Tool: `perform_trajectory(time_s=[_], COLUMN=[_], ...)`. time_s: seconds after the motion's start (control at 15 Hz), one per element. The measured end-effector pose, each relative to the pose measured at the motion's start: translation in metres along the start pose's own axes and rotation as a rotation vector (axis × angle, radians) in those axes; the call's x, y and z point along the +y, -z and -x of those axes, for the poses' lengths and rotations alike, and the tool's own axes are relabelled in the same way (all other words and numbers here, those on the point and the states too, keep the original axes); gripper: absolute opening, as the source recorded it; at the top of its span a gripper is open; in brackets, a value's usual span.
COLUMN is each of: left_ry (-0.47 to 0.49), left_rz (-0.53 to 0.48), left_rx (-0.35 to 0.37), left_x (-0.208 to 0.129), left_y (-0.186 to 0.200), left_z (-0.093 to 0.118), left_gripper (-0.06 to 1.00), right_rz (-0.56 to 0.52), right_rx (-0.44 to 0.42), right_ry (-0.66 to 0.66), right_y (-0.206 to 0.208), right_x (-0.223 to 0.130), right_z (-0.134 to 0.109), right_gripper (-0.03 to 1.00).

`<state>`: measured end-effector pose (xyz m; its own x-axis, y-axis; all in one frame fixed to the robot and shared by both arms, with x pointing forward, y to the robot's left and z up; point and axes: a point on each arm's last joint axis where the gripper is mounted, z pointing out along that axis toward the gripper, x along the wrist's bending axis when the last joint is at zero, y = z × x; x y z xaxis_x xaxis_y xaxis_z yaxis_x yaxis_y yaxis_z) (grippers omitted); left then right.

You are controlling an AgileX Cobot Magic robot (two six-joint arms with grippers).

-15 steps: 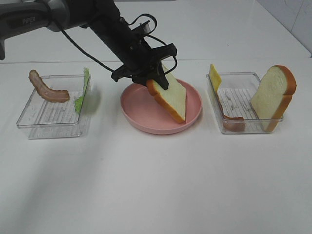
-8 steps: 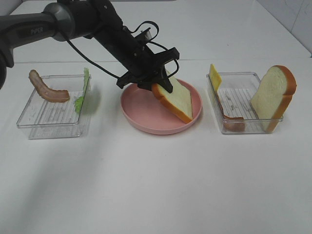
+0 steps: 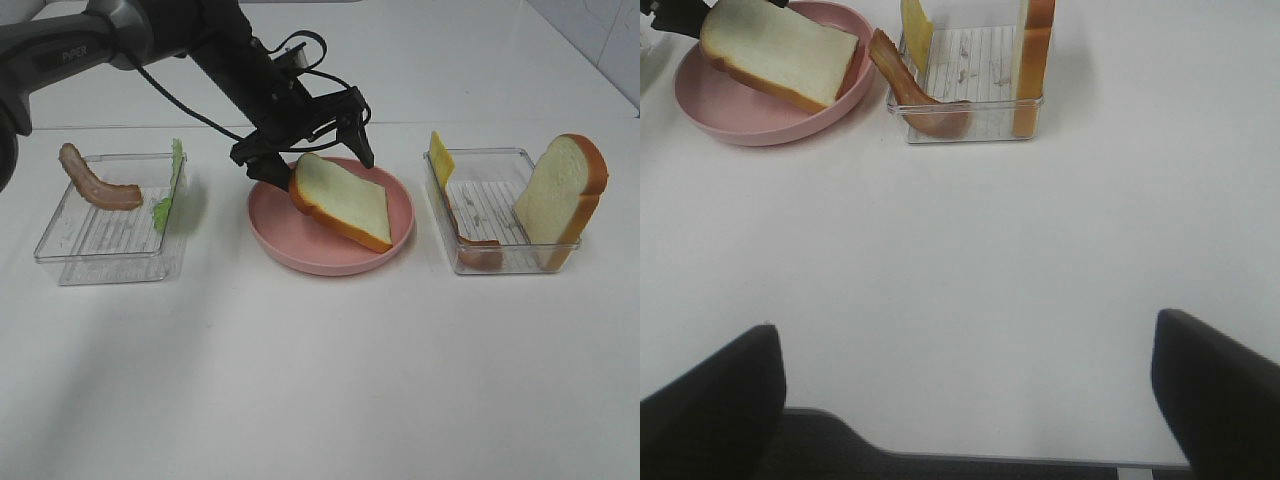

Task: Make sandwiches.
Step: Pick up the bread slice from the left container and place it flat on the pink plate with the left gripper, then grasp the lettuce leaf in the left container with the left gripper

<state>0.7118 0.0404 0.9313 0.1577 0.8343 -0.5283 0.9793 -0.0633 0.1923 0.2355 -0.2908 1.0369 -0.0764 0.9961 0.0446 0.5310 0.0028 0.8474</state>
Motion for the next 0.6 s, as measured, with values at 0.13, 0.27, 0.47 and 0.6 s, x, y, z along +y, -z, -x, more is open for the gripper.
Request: perform_trajectory(time_s=[0.13,0.27,0.47,0.6], left_ry=[-0.035,-0.085,-0.115,-0.135], left_rz=[-0.023,0.036,0.111,0.133], left_rx=[0.036,0.13,0.16,0.168], left_x=[0.001,0.01,0.017,0.018], left_y=[0.01,0.032,0.054,0.066], left_z=[0.003,0.01,0.019,0.025], left_gripper=[0.93,0.93,0.93,0.93], right_rz=[0.0,0.0,0.0,0.0], right_rx=[0.0,0.0,0.0,0.0], right_ry=[0.0,0.0,0.0,0.0], right_y=[0.0,0.0,0.0,0.0], right_x=[0.0,0.0,0.0,0.0], right_z=[0.0,0.0,0.0,0.0], right_gripper=[0.96,0.96,0.96,0.96])
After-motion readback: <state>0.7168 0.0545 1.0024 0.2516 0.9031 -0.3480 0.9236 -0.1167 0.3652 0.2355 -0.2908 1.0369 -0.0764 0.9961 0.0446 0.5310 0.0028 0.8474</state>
